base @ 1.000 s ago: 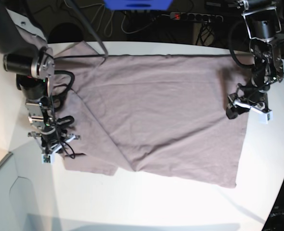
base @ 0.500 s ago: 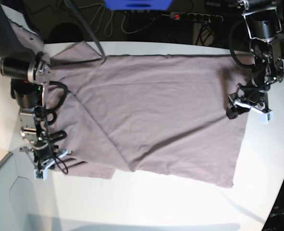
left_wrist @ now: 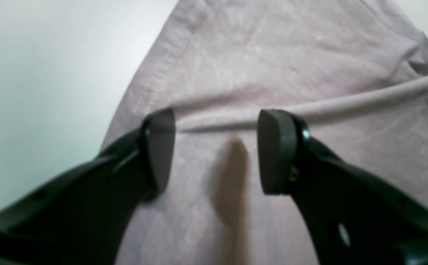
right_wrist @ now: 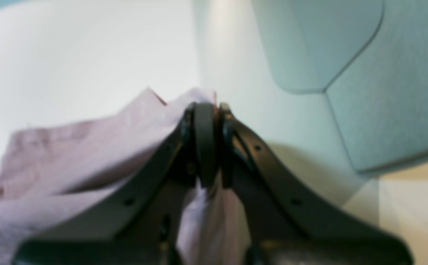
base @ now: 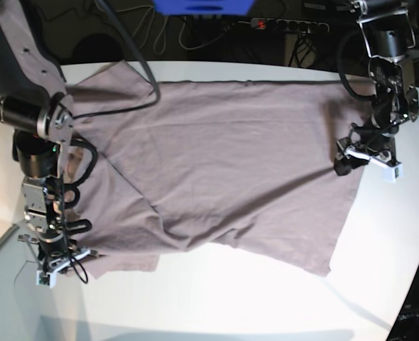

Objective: Layout the t-shirt on the table in an organized manner, then fold the t-shirt properly
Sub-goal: 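Grasp the shirt's side with the right gripper and drag it outward, then release the shirt and move both grippers to the shoulder corners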

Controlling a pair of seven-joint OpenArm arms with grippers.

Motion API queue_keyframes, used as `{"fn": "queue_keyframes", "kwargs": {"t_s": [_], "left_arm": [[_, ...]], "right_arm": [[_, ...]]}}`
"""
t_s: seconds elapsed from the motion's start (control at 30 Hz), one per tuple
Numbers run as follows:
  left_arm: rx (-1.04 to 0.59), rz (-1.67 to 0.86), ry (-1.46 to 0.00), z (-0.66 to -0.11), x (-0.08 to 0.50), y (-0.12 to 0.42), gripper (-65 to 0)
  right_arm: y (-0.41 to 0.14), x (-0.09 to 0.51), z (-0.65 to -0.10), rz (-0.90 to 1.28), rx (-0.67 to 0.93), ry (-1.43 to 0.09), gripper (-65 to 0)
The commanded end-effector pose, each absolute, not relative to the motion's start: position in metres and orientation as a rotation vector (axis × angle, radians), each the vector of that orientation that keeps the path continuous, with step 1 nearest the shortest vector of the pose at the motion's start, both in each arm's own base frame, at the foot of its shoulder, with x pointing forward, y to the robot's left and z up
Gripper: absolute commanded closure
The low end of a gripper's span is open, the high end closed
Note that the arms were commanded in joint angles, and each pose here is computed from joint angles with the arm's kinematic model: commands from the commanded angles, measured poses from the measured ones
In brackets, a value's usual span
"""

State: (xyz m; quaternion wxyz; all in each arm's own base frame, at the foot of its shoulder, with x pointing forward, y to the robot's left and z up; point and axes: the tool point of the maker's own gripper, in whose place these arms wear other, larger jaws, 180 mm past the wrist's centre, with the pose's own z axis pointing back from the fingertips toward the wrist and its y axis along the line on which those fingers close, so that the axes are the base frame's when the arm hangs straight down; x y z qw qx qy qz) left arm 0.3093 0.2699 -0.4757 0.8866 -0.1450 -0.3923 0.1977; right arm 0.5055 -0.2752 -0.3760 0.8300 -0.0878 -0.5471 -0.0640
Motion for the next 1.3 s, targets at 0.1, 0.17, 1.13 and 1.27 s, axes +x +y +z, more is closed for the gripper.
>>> {"fn": "queue_keyframes", "kwargs": {"t_s": [0.1, 0.17, 1.13, 1.27], "left_arm": [[-0.239, 0.403, -0.686, -0.497, 0.285, 0.277, -36.2], [-0.239, 0.403, -0.686, -0.497, 0.285, 0.277, -36.2], [-0.237, 0.402, -0.677, -0.499, 0.28, 0.278, -36.2], [-0.24, 0.389, -0.728, -0.483, 0.297, 0.279, -36.2]], "right_arm": [[-0.285, 0.521, -0.346, -0.147, -0.214, -1.237, 0.0], [-0.287, 0.526, -0.337, -0.15, -0.216, -1.254, 0.0], [-0.282, 0.533, -0.336, -0.147, -0.198, -1.297, -27.6], [-0.307, 0.527, -0.333, -0.159, -0.243, -1.295, -27.7]]}}
